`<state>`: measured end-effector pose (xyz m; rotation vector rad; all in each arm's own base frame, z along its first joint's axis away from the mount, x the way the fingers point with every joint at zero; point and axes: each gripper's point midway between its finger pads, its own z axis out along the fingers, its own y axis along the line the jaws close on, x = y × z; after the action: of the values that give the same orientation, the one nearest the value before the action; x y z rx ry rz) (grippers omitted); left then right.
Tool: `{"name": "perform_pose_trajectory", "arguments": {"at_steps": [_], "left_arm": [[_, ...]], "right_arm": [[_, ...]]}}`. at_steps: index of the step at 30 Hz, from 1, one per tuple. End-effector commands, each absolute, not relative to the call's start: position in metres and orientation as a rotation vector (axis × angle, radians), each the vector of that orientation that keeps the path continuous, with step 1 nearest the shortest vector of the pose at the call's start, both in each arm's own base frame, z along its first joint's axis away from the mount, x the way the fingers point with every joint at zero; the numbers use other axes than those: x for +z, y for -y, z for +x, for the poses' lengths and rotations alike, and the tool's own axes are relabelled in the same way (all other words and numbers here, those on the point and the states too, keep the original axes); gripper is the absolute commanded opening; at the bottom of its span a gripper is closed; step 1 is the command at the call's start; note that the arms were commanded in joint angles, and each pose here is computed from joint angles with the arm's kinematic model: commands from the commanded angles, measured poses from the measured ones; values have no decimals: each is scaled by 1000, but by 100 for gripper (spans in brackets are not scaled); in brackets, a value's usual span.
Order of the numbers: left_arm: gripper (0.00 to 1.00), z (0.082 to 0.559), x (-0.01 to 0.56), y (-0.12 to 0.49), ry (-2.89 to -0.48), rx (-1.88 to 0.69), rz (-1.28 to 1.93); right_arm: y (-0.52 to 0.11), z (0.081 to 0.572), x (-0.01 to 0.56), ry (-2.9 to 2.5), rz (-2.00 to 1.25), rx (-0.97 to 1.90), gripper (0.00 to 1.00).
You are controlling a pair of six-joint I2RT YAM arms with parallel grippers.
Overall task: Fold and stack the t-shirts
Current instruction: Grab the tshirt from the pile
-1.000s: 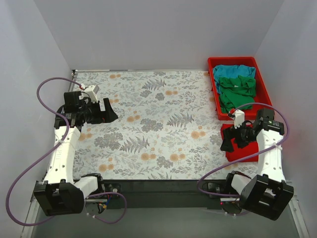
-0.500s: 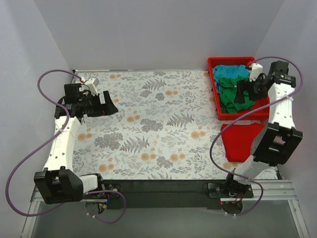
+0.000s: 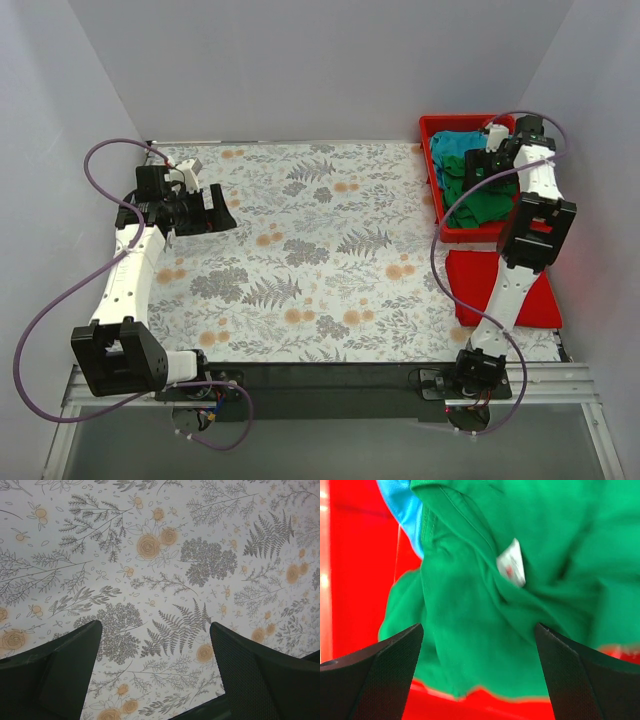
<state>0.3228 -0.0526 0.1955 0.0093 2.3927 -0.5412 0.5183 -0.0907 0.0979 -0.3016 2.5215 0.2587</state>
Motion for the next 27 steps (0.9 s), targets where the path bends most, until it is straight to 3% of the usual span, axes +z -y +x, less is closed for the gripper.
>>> {"name": "perform_pose_trajectory", "arguments": {"at_steps": [1,6,9,12,13,14,18,19,21,27], "left_arm": [[89,321,192,44,-2405,-476,19],[89,321,192,40,-2411,-447,16],[89,320,192,39,-2410,-441,20],[89,321,193,39,-2405,-439,25],[89,321,194,39,-2404,-438,27],[89,321,195,39,-2404,-438,31],[89,320,200,40,-2381,-441,44],[89,320,201,42,-2375,-449,49],[89,320,202,43,-2370,-464,50],[89,320,211,48,-2339,-495,53]], "right_arm": [[71,546,98,-2469,-344,188,98],[67,540,57,-2556,-310,172,98],[70,522,30,-2644,-265,160,93],[66,496,15,-2711,-249,190,78],[66,492,27,-2698,-241,191,65],[64,477,22,-2728,-235,202,59],[73,466,71,-2647,-269,138,39],[80,467,94,-2598,-270,105,21],[90,469,121,-2543,-292,51,2],[110,473,194,-2417,-385,-130,1]]}}
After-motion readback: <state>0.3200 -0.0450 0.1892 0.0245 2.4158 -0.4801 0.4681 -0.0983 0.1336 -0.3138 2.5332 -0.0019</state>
